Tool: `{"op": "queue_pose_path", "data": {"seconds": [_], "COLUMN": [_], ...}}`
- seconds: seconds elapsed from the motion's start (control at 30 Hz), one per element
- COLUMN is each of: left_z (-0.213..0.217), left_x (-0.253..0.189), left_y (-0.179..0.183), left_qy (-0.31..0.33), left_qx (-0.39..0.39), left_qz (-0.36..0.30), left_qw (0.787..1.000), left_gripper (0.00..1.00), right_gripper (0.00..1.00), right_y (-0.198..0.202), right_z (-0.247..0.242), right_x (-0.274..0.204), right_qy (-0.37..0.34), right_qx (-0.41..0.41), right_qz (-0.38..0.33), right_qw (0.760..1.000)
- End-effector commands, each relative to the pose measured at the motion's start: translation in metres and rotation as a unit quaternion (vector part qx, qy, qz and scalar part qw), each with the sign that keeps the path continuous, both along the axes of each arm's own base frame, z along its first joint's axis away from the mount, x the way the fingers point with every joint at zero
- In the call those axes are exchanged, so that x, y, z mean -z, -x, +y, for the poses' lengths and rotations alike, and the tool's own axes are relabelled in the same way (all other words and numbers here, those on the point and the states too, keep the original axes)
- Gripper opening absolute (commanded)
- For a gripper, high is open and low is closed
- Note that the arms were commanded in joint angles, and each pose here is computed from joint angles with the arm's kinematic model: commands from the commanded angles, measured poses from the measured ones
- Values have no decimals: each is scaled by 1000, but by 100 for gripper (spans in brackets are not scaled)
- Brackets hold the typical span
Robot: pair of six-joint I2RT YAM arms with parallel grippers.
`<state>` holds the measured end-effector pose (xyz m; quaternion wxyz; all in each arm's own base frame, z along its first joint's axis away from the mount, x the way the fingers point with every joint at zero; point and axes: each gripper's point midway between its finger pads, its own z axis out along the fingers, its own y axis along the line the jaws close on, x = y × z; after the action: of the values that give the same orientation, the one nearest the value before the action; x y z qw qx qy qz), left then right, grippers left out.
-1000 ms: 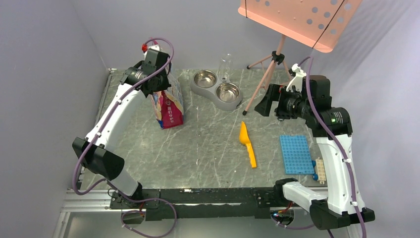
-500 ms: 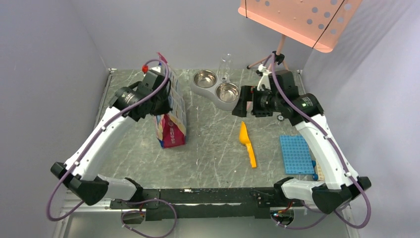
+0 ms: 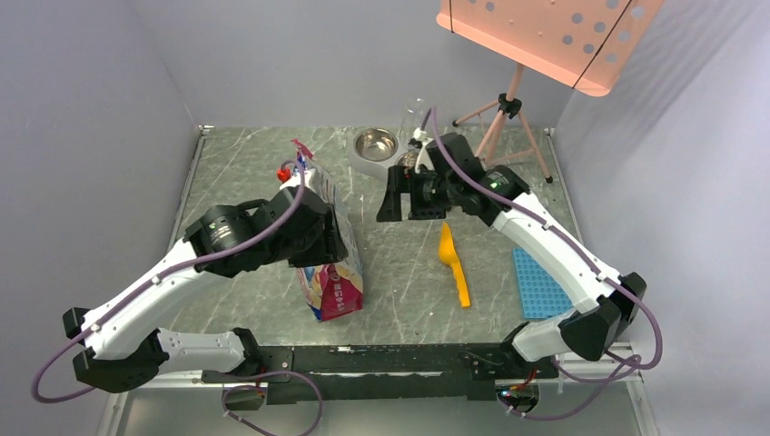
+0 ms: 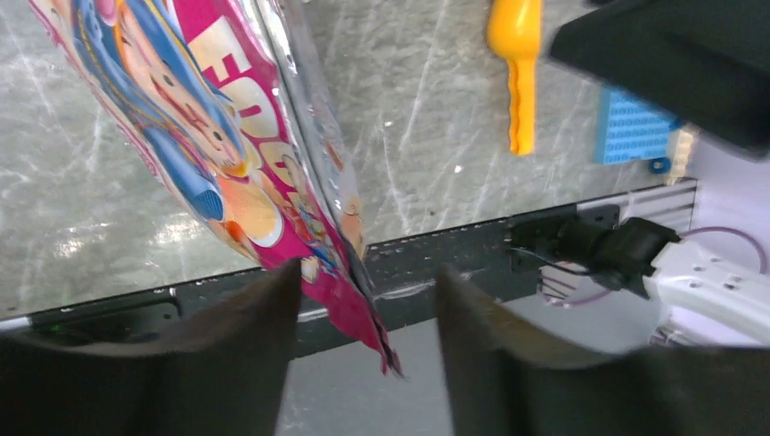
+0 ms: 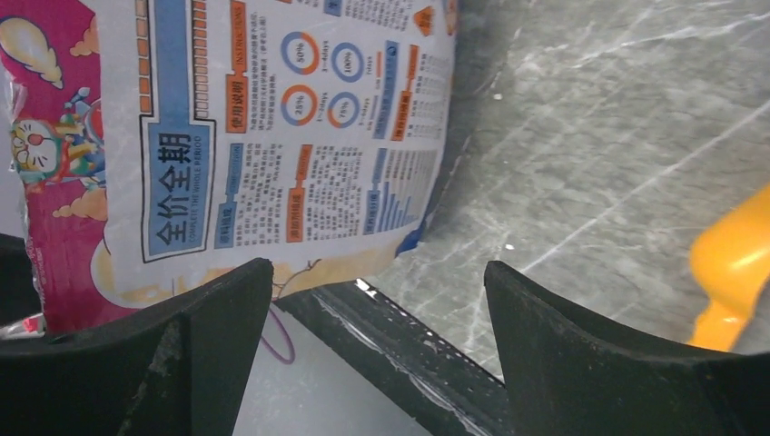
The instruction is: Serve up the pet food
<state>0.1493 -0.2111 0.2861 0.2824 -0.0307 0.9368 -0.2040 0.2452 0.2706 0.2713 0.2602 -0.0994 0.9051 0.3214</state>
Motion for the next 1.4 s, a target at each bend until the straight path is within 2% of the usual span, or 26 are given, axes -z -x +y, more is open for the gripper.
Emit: {"op": "queue_pose_path", "data": {"seconds": [0.0,0.03,0.1,0.2,0.33,0.43,0.6,0.73,0.8,0.93,1.1,1.17,1.33,1.37], "left_z": [20,31,55,84,84,78,72,72,75,83,80,77,74,74], "left_x": [-58,-65,-74,-74,-83,-91,-96,-84,-80,-72,-64,-62,-62,-61], "left_y": [-10,-17,-32,-55,-95,-111,-123,-124,-122,-117,-113,-112,-112,-113], "left_qy": [56,55,55,82,140,164,191,185,176,164,176,178,183,184], "left_qx": [-33,-54,-95,-167,-179,-166,-158,-163,-170,-183,-175,-171,-162,-163], "left_qz": [-83,-103,-131,-115,-127,-138,-148,-131,-127,-128,-123,-118,-121,-121], "left_qw": [994,992,985,976,966,962,957,960,961,961,961,962,962,962], "left_gripper": [82,89,91,79,57,53,54,44,45,55,58,59,63,65], "right_gripper": [90,90,89,81,67,62,50,43,43,42,20,14,16,14], "right_y": [-10,-13,-19,-31,-42,-44,-43,-35,-32,-32,-34,-33,-22,-21], "right_z": [29,31,39,52,82,105,137,158,166,171,169,168,167,166], "right_x": [-33,-36,-45,-65,-89,-98,-100,-93,-89,-76,-70,-72,-81,-82], "right_qy": [-34,-32,-40,-61,-93,-109,-111,-109,-102,-82,-72,-77,-102,-103], "right_qx": [16,24,35,50,41,21,-13,-46,-56,-58,-51,-52,-71,-72], "right_qz": [-51,-63,-94,-131,-151,-159,-154,-150,-149,-143,-140,-142,-144,-144], "right_qw": [998,997,994,988,983,981,982,982,982,985,986,986,982,982]}}
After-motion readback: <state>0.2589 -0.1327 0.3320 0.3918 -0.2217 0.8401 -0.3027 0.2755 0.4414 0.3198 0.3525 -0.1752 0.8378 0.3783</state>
